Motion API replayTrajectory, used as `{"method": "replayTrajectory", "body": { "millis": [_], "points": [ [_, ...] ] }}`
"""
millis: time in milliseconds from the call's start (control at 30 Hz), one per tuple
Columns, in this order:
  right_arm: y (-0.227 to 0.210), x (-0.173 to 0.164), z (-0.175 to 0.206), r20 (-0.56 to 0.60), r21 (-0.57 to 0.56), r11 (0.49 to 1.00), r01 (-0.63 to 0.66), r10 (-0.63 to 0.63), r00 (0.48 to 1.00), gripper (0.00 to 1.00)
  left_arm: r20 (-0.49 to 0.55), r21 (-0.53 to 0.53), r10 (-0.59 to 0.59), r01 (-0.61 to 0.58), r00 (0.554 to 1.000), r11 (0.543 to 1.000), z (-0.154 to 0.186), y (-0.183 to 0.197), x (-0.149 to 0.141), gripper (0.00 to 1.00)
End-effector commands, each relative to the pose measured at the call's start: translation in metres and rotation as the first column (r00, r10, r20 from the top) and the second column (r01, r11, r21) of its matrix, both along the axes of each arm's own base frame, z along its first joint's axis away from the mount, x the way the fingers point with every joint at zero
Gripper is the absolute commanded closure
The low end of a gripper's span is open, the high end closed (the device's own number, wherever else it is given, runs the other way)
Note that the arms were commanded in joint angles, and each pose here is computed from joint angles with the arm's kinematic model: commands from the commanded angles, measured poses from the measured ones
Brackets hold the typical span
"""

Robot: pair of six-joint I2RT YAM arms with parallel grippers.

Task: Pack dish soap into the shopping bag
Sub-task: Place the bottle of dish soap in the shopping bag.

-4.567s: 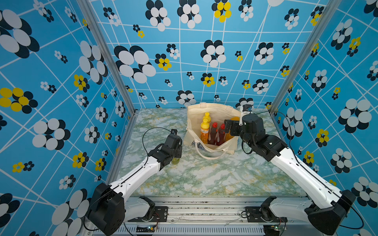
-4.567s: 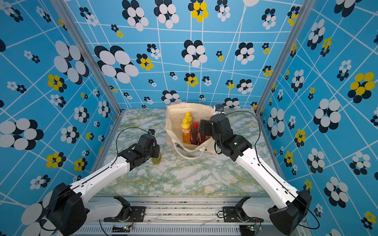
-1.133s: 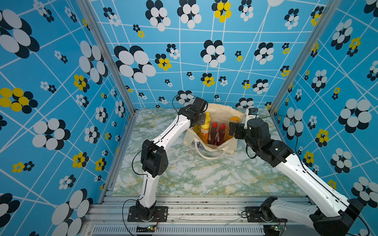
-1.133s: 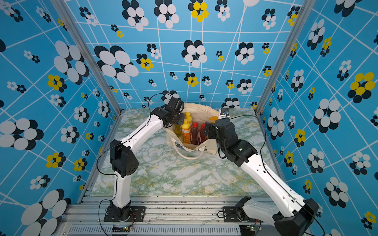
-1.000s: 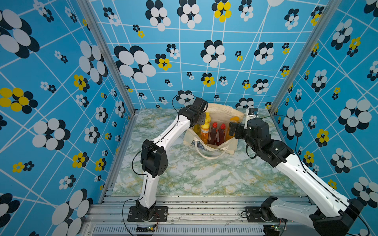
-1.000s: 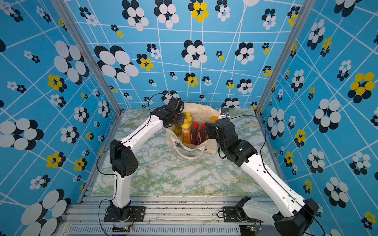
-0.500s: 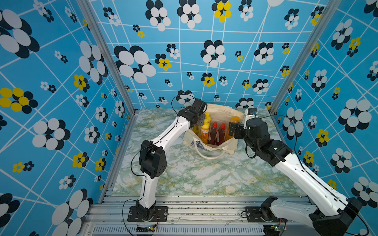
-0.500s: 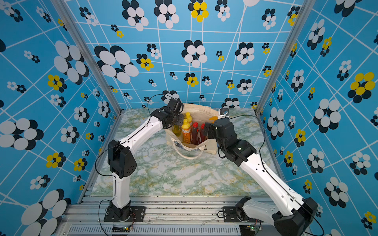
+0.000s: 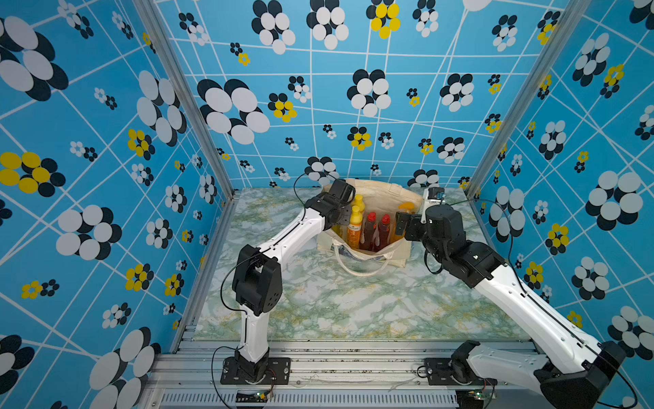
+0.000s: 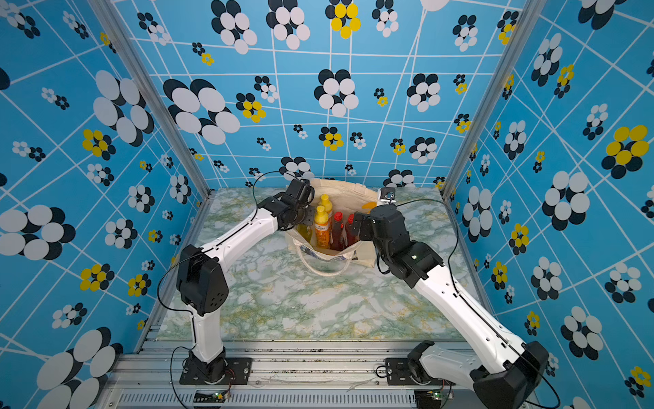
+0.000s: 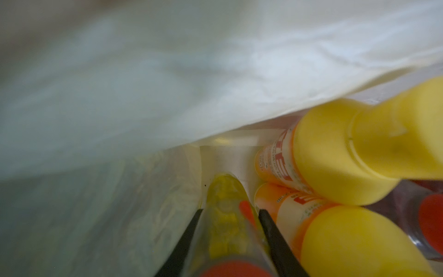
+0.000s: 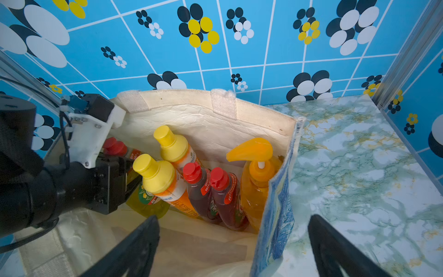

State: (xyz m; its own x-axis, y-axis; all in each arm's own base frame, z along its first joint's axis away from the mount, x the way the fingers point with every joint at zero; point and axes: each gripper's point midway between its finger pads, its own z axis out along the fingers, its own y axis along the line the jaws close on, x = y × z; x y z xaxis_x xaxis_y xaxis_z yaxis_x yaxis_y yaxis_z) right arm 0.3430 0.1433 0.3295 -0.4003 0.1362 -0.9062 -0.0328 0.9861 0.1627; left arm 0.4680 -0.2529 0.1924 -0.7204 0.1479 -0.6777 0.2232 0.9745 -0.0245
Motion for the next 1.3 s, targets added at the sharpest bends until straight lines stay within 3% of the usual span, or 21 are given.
{"method": "replayTrajectory", "body": {
  "millis": [0, 467, 833, 933, 1267],
  "points": [
    [0.000, 0.002, 0.000, -0.006, 0.018, 1.000, 0.004, -0.003, 1.000, 0.01, 0.158, -0.092, 0.029, -0.015, 0.987, 0.996, 0.058, 0.004, 0.011, 1.00],
    [-0.001, -0.001, 0.000, -0.007, 0.030, 1.000, 0.000, 0.000, 1.000, 0.01, 0.127, -0.066, 0.050, -0.042, 0.991, 0.997, 0.027, 0.008, 0.031, 1.00],
    [-0.001, -0.001, -0.001, -0.006, 0.033, 0.999, 0.003, -0.003, 1.000, 0.01, 0.047, -0.044, 0.048, -0.046, 0.998, 0.998, -0.007, 0.008, 0.033, 1.00],
    [-0.001, -0.002, -0.001, -0.007, 0.033, 0.999, 0.002, -0.002, 1.000, 0.01, 0.030, -0.049, 0.044, -0.043, 0.999, 0.998, -0.014, 0.005, 0.033, 0.94],
    [-0.001, -0.002, -0.002, -0.010, 0.036, 0.999, -0.001, 0.001, 1.000, 0.01, 0.006, -0.008, 0.063, -0.063, 0.998, 0.998, -0.033, 0.010, 0.034, 0.93]
  ]
}}
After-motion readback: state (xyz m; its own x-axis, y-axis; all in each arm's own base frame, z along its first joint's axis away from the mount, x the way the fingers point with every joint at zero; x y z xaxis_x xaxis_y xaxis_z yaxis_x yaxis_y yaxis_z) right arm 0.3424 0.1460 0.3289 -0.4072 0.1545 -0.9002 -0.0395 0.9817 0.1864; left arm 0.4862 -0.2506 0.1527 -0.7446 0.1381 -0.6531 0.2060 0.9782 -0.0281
